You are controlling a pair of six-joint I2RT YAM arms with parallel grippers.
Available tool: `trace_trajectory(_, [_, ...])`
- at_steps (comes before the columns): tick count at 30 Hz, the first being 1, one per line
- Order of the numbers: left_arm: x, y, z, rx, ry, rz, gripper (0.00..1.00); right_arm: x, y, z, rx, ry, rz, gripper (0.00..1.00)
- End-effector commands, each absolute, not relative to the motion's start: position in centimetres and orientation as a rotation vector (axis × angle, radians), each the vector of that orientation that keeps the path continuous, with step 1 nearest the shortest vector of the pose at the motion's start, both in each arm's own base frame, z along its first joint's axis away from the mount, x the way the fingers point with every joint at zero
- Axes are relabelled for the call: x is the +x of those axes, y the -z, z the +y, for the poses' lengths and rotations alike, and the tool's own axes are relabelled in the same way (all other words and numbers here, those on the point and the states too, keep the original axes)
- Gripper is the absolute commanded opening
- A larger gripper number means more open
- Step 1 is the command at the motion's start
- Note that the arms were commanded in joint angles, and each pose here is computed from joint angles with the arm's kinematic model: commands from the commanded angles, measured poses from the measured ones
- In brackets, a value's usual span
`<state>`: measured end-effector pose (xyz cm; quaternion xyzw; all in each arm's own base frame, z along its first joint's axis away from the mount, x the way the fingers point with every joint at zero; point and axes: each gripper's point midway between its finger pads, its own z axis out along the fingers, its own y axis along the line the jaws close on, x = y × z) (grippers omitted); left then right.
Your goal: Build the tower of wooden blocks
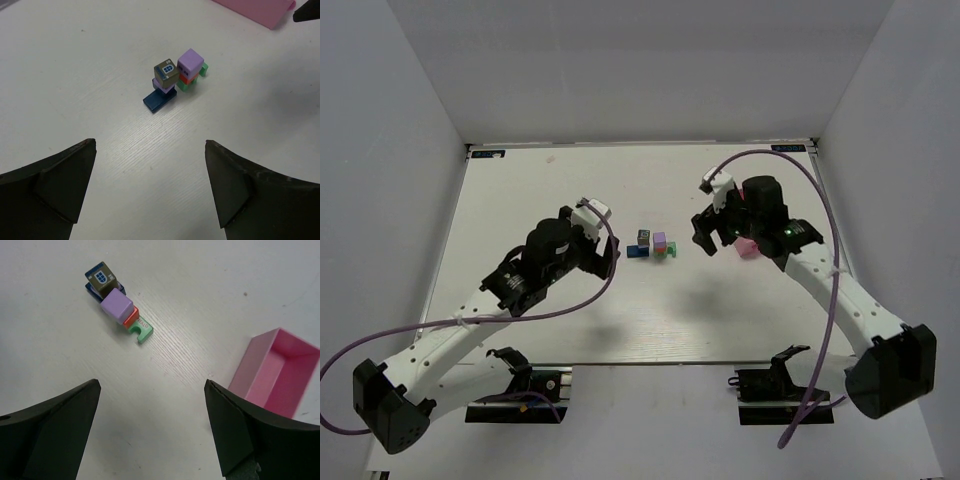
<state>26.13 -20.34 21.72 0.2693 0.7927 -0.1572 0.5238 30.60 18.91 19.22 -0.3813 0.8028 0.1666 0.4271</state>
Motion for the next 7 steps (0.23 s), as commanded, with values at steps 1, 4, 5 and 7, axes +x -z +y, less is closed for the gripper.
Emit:
trace_trajectory(1, [26.0, -23.0, -20.2, 0.667, 0.382, 1.822, 1.00, 31.1, -22.3, 18.4, -0.915, -0.360, 1.858, 0.90])
trace_trajectory(4, [25.9, -23.0, -20.2, 0.664, 0.384, 1.814, 1.00, 30.5, -23.1, 17.6, -0.909, -0.314, 1.779, 0.90])
trace_trajectory(5, [25.9, -23.0, -20.1, 0.672, 0.377, 1.811, 1.00, 30.4, -23.5, 17.4, -0.898, -0.305, 1.757, 0.90])
trace_trajectory(7, [26.0, -23.2, -20.2, 0.668, 0.380, 1.802, 1.00, 30.1, -23.1, 17.3, -0.904, -0.301, 1.740, 0.90])
